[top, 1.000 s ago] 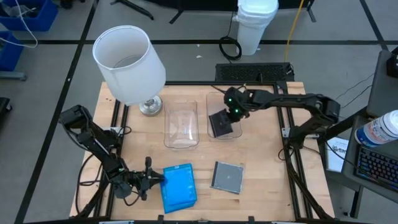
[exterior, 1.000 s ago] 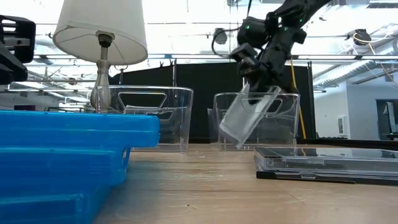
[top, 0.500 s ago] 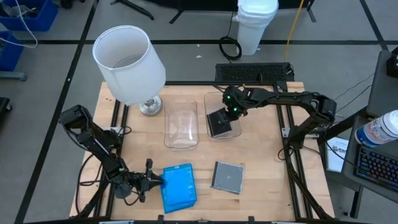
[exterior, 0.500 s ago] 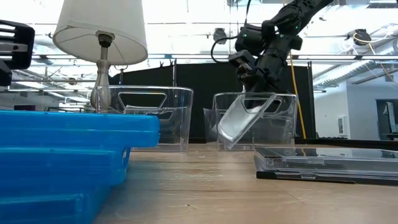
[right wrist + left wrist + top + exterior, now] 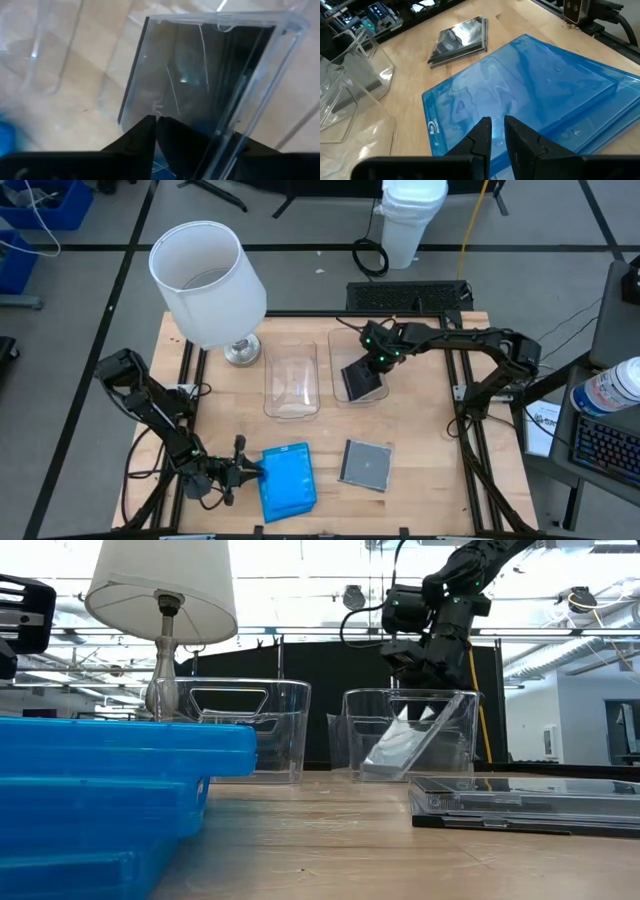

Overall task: Pick & place jewel cases by type
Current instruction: Put the black CD case into the right transparent bin

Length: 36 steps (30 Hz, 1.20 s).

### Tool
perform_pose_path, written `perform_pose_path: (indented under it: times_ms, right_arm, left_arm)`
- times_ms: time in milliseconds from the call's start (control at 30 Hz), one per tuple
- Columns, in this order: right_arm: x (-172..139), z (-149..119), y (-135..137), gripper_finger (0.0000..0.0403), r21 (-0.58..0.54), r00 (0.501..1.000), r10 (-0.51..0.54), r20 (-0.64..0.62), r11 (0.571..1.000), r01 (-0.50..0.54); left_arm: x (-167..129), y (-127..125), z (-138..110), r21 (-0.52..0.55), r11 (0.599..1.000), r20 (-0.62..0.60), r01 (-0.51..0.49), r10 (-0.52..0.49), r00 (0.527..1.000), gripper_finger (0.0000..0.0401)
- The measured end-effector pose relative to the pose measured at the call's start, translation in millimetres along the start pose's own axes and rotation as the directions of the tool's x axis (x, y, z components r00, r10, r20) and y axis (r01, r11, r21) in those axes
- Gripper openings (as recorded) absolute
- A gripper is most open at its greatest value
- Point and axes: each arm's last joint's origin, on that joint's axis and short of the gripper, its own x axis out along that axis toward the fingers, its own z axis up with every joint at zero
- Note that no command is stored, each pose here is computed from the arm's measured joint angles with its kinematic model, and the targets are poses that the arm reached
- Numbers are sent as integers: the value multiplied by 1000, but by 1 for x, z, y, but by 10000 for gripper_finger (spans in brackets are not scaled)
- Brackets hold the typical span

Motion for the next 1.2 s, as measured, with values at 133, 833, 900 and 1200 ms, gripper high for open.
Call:
perform_pose_path:
  times_ms: [133, 833, 900, 1200]
  right_arm:
    - [1, -2, 2, 164, -21, 1000, -7, -6, 1000, 7]
    - [5, -19, 20, 231, -316, 999, -32, -4, 948, 29]
    - [5, -20, 21, 233, -327, 999, -33, -4, 944, 30]
    - [5, -12, 26, 233, -110, 997, 15, 78, 994, -6]
  left_arm:
    - [0, 0, 0, 0, 1000, 0, 0, 0, 1000, 61]
    - [0, 0, 0, 15, 1000, -1, -1, 1, 1000, 60]
    - [0, 0, 0, 15, 1000, -1, -2, 2, 1000, 60]
    - [0, 0, 0, 28, 1000, -1, -3, 3, 1000, 60]
